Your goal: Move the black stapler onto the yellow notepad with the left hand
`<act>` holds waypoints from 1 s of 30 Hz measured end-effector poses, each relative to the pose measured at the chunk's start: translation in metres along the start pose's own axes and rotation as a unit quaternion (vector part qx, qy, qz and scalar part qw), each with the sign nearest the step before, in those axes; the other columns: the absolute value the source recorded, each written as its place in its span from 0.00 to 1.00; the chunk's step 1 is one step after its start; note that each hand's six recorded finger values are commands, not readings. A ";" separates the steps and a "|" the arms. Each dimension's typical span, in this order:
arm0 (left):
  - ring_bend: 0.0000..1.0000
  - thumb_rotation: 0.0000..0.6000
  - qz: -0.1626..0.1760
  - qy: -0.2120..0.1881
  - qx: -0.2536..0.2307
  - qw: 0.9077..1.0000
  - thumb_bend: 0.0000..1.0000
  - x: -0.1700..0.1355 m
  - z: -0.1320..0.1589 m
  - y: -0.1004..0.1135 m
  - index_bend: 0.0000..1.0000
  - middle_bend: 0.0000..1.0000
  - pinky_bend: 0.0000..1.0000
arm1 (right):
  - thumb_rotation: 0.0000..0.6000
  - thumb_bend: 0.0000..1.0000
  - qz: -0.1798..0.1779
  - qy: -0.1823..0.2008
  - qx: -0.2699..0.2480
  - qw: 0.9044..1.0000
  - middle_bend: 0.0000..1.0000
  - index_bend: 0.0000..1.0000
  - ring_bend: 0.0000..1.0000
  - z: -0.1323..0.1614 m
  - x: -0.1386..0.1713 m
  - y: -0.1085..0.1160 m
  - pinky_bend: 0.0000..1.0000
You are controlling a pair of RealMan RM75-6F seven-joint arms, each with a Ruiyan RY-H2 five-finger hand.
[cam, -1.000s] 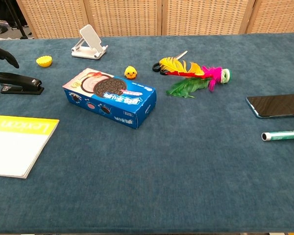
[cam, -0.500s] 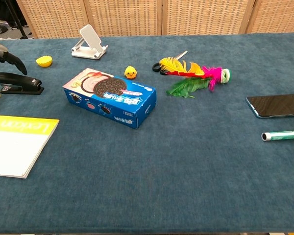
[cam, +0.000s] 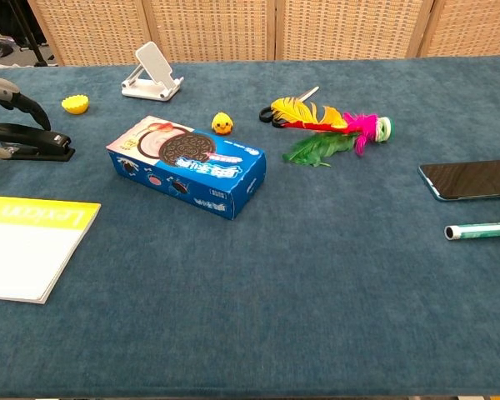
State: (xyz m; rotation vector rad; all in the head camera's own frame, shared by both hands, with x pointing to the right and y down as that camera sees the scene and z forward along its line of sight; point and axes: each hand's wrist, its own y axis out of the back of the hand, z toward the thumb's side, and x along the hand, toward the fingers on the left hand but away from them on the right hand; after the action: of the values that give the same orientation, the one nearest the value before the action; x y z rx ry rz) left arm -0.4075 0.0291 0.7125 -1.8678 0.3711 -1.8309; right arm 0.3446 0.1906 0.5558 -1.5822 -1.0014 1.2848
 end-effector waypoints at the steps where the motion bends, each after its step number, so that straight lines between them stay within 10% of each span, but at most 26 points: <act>1: 0.00 1.00 0.002 0.000 -0.001 1.000 0.41 0.000 0.000 0.000 0.22 0.18 0.02 | 1.00 0.21 0.000 0.000 0.000 1.000 0.03 0.26 0.00 0.000 0.000 0.000 0.03; 30: 0.12 1.00 0.003 0.003 0.011 1.000 0.67 -0.004 0.003 -0.016 0.44 0.32 0.11 | 1.00 0.21 -0.024 0.003 -0.009 1.000 0.03 0.26 0.00 0.001 -0.001 0.008 0.03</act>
State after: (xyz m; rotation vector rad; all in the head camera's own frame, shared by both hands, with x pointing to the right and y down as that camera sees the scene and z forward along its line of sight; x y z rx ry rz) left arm -0.4069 0.0452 0.7179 -1.8458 0.3564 -1.8294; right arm 0.3438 0.1871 0.5481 -1.5663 -1.0438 1.2402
